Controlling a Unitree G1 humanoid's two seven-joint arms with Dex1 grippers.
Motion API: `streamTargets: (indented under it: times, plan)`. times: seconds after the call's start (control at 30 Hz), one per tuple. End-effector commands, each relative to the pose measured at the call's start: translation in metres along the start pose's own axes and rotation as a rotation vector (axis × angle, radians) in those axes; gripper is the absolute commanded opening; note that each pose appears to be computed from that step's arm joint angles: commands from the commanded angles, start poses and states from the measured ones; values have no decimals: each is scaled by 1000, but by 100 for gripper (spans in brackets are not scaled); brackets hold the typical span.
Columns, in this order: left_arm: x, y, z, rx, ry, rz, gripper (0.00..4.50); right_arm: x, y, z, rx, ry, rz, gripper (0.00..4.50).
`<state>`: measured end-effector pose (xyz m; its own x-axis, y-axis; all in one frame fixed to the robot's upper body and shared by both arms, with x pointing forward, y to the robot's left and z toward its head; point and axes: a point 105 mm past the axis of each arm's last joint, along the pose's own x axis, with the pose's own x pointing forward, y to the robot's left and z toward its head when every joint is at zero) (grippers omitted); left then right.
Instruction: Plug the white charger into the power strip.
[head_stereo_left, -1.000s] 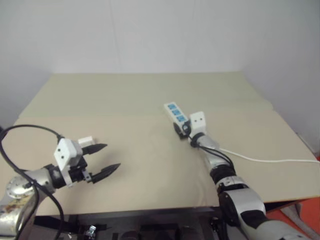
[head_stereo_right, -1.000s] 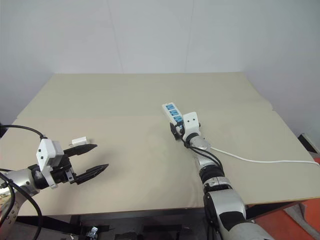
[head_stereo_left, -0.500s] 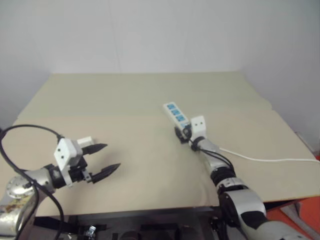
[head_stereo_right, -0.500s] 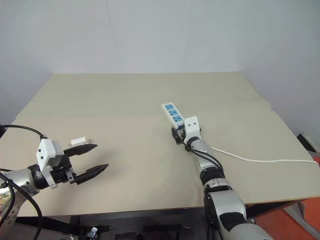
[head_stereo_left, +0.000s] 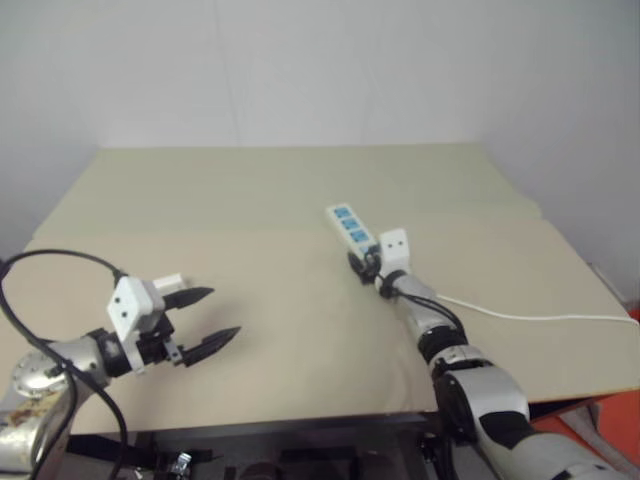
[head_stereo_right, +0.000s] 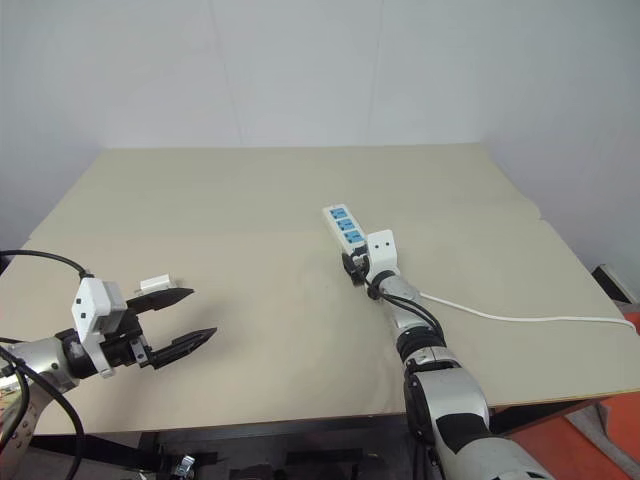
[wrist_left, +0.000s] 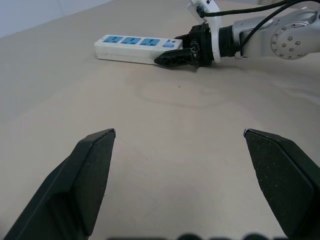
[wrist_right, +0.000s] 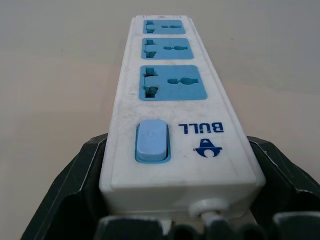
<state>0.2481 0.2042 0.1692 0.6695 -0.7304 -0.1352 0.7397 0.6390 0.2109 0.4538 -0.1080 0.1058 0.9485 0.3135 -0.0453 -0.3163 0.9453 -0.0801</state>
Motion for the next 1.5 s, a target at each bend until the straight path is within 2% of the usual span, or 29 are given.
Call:
streamTargets:
  times: [0.03, 0.17, 0.3, 0.63, 0.8, 1.2, 1.4, 1.5]
  plan:
    - [-3, 0, 12, 42, -29, 5, 450, 1, 2, 4, 2, -23, -2, 342]
    - [-4, 0, 14, 44, -28, 0, 450, -4, 6, 11, 7, -97, 53, 342]
    - [-7, 5, 16, 59, -17, -16, 450, -19, 19, 25, -27, -210, 276, 342]
    - [-16, 20, 19, 104, 25, -55, 450, -81, 53, 28, -181, -228, 869, 342]
    - [-18, 25, 21, 130, 52, -94, 450, -106, 63, 17, -264, -165, 1091, 342]
    - [-27, 37, 24, 202, 161, -220, 450, -105, 74, -9, -351, -74, 1204, 342]
    - [-32, 73, 35, 294, 280, -255, 450, -101, 78, -11, -359, -68, 1223, 342]
    - [-32, 103, 32, 333, 452, -207, 450, -99, 82, -12, -350, -76, 1229, 342]
